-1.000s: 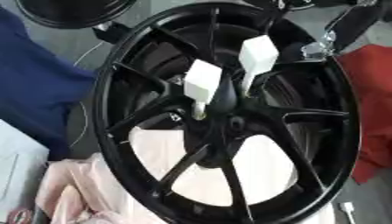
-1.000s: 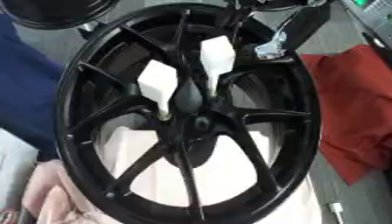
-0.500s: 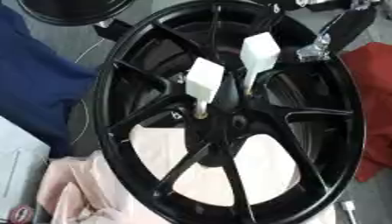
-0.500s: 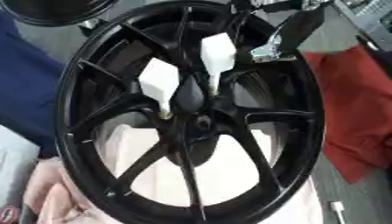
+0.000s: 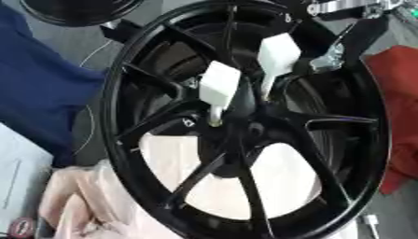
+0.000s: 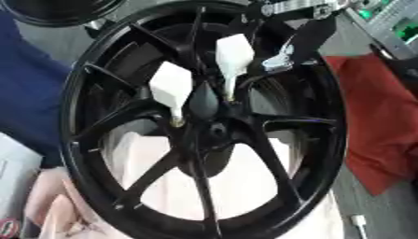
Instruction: Pull the pin out of the wheel hub.
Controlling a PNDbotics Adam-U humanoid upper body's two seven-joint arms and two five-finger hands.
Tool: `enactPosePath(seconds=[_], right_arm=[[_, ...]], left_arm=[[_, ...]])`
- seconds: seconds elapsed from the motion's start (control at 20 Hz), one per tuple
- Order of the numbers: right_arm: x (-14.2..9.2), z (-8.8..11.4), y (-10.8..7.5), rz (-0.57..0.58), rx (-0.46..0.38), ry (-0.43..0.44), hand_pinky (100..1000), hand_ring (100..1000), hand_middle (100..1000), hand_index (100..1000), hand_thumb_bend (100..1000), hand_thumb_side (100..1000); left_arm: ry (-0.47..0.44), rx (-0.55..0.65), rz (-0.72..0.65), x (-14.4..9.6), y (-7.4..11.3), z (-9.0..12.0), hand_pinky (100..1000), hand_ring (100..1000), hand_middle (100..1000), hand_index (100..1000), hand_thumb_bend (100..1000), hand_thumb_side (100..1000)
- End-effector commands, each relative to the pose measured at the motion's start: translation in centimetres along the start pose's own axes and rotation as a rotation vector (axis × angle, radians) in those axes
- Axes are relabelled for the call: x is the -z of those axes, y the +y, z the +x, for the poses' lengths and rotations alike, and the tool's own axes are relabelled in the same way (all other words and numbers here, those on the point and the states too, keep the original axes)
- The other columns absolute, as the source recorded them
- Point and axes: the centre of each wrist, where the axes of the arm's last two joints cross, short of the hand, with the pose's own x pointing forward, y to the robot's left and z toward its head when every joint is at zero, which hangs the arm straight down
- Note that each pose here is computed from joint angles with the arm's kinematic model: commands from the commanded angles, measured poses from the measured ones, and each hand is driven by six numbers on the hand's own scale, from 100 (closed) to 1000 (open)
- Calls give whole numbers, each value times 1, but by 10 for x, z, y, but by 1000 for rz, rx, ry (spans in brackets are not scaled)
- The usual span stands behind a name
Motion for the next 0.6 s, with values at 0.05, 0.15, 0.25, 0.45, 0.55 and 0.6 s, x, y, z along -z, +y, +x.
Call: enactPosePath(seconds=[0.05,0.15,0.25,0.45,0.55,0.6], right_arm=[[-6,2,-11,23,-42,-21,853,863,809,882,292,561],[-6,3,-12,14,-30,-24,844,850,772,864,290,564],[-6,3,-14,5,-21,-24,836,837,743,835,290,575],[-6,2,-16,-8,-3,-19,814,798,653,755,267,570],[-7,2,-18,-15,-4,-16,804,768,592,694,260,535],[-7,2,-19,-19,-4,-17,794,743,562,661,236,509]], left_arm=[[-28,6,-3,4,1,7,625,637,544,704,684,447],[-27,7,-3,4,2,7,626,637,544,704,684,446],[-29,8,-3,4,2,8,625,637,544,704,684,447],[-29,8,-3,4,2,8,626,636,544,704,684,447],[-30,9,1,4,2,8,626,636,544,704,684,447],[-31,8,2,4,2,8,626,636,544,704,685,447]])
